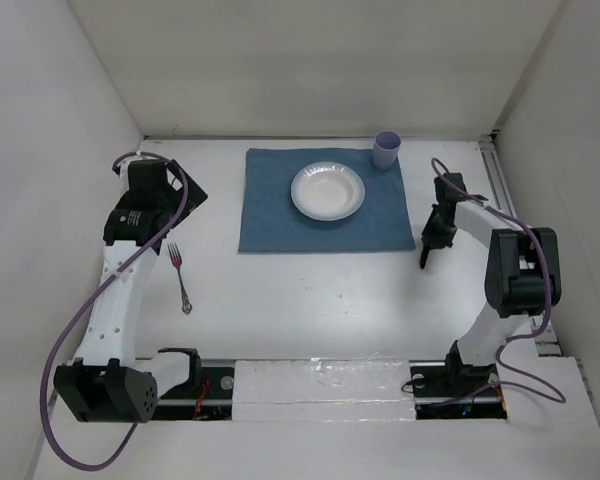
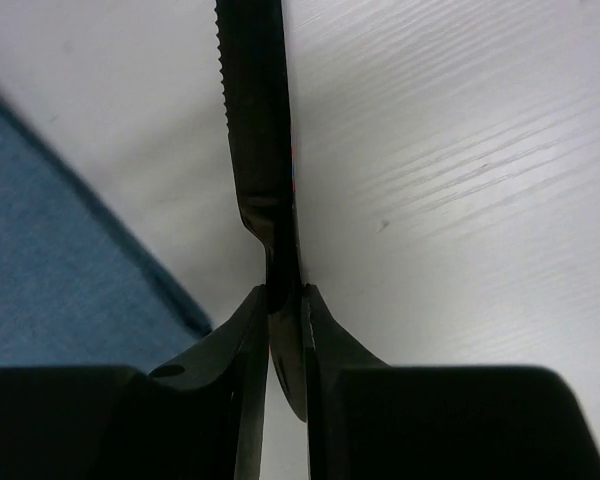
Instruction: Set the dinner table for one person
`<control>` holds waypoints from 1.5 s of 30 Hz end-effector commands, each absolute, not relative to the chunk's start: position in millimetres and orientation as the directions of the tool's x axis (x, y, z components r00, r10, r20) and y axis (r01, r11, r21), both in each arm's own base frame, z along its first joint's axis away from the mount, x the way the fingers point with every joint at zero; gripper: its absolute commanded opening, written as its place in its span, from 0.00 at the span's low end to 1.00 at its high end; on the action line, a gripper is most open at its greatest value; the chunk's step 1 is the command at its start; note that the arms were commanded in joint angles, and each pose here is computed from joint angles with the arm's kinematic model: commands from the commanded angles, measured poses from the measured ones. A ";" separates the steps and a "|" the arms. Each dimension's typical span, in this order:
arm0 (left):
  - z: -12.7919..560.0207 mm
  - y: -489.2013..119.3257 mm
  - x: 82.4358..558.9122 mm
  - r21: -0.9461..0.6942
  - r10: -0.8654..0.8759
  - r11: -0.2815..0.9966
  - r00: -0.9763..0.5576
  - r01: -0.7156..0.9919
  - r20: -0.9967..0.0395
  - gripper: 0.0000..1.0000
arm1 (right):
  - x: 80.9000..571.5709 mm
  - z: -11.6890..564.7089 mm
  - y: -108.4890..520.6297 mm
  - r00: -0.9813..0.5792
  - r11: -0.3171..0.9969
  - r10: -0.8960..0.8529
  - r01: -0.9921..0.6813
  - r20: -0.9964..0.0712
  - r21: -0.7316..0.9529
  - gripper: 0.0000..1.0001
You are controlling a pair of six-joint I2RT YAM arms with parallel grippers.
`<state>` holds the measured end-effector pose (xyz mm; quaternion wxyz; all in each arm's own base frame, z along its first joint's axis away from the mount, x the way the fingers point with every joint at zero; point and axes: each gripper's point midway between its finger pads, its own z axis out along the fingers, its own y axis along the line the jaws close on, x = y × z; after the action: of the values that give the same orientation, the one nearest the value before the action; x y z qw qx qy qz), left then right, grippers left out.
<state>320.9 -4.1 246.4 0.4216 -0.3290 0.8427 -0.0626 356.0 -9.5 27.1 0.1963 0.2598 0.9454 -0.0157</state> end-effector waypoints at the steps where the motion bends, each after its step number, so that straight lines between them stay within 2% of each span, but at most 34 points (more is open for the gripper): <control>1: 259.4 -13.5 324.0 -0.428 -0.578 0.809 -0.420 -0.403 -0.699 1.00 | 371.1 56.4 5.4 -0.770 0.882 0.430 0.469 -0.471 0.038 0.00; 9: 267.7 -18.3 321.9 -0.449 -0.559 0.826 -0.398 -0.340 -0.727 1.00 | 391.2 84.9 49.2 -0.765 0.917 0.350 0.397 -0.541 0.032 0.00; 14: 269.7 -22.8 323.1 -0.457 -0.551 0.833 -0.407 -0.311 -0.728 1.00 | 414.4 86.4 87.5 -0.812 0.963 0.258 0.260 -0.523 0.071 0.00; 17: 270.0 -24.7 322.4 -0.465 -0.552 0.833 -0.406 -0.299 -0.729 1.00 | 423.0 69.5 94.1 -0.860 0.979 0.190 0.204 -0.475 0.022 0.00; 21: 272.3 -24.4 323.0 -0.464 -0.545 0.838 -0.395 -0.287 -0.740 1.00 | 443.0 63.3 102.4 -0.869 0.988 0.147 0.154 -0.472 0.025 0.00; 24: 272.3 -24.4 323.0 -0.464 -0.545 0.838 -0.395 -0.287 -0.740 1.00 | 446.1 52.1 102.4 -0.886 0.989 0.142 0.143 -0.442 0.031 0.00; 45: 267.4 -30.6 324.4 -0.469 -0.537 0.844 -0.422 -0.261 -0.731 1.00 | 459.8 34.4 89.9 -0.900 0.989 0.135 0.147 -0.414 0.005 0.00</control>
<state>323.4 -31.1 257.7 0.4618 -0.2491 0.8402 -0.1368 449.3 91.7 30.3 0.2004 0.0752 0.9768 -0.0108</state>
